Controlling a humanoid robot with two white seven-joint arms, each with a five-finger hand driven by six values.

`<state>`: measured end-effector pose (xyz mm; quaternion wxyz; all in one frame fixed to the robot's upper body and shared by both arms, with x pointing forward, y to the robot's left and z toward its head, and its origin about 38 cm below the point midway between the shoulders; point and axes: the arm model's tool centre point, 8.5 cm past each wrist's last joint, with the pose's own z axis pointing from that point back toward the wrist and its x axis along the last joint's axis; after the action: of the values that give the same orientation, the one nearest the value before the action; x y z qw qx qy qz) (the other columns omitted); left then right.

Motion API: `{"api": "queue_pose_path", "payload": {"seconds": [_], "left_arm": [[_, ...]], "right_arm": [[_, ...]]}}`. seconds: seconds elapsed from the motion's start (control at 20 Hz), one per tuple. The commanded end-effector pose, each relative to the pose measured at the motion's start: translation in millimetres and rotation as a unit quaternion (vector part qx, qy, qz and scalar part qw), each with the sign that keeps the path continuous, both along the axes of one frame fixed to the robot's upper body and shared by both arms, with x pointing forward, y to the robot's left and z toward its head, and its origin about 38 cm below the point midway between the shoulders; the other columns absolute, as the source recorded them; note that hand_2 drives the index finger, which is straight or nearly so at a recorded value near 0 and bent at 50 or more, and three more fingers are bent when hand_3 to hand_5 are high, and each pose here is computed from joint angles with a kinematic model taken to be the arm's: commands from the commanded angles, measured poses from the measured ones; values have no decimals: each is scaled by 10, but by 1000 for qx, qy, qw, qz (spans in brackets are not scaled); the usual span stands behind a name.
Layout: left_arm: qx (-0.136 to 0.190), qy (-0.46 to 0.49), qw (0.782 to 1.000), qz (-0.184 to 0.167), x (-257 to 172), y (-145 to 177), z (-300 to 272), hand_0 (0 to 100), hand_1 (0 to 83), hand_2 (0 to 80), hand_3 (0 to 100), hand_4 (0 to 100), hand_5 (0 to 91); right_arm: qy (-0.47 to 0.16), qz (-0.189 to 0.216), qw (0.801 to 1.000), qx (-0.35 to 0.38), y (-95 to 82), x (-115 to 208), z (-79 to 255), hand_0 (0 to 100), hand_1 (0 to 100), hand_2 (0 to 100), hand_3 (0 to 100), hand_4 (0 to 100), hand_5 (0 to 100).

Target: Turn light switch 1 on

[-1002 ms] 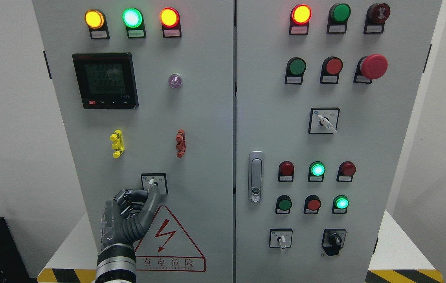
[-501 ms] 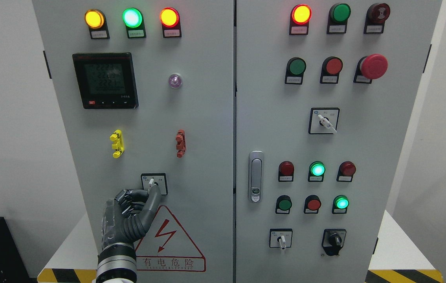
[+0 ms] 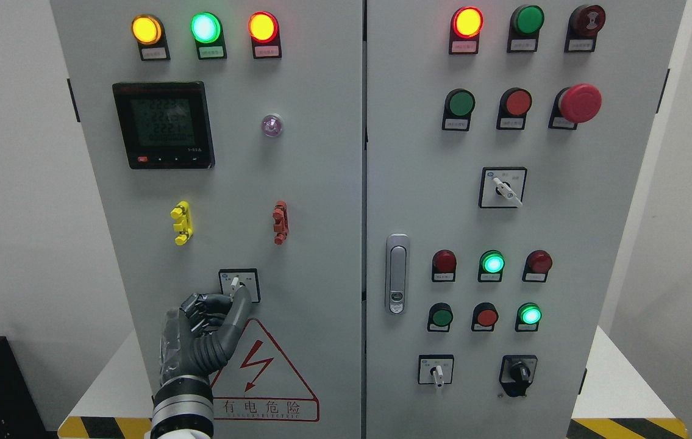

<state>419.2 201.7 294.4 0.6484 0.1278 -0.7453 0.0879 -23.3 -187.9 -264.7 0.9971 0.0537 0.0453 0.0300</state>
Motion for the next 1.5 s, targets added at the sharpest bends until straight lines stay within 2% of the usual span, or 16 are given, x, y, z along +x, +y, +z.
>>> {"api": "queue_pose_path", "payload": {"seconds": [0.0, 0.9, 1.45], "left_arm": [[3, 1, 1000, -1, 8, -14, 3, 245, 662, 582, 699, 733, 588], [6, 3, 1000, 1, 12, -16, 15, 262, 663, 595, 704, 741, 605], [6, 3, 1000, 1, 16, -17, 16, 318, 663, 607, 717, 751, 611]], "right_arm": [[0, 0, 1000, 0, 0, 0, 0, 302, 0, 0, 0, 0, 0], [0, -1, 1000, 0, 0, 0, 0, 302, 0, 0, 0, 0, 0], [0, 0, 1000, 0, 0, 0, 0, 303, 0, 0, 0, 0, 0]]}}
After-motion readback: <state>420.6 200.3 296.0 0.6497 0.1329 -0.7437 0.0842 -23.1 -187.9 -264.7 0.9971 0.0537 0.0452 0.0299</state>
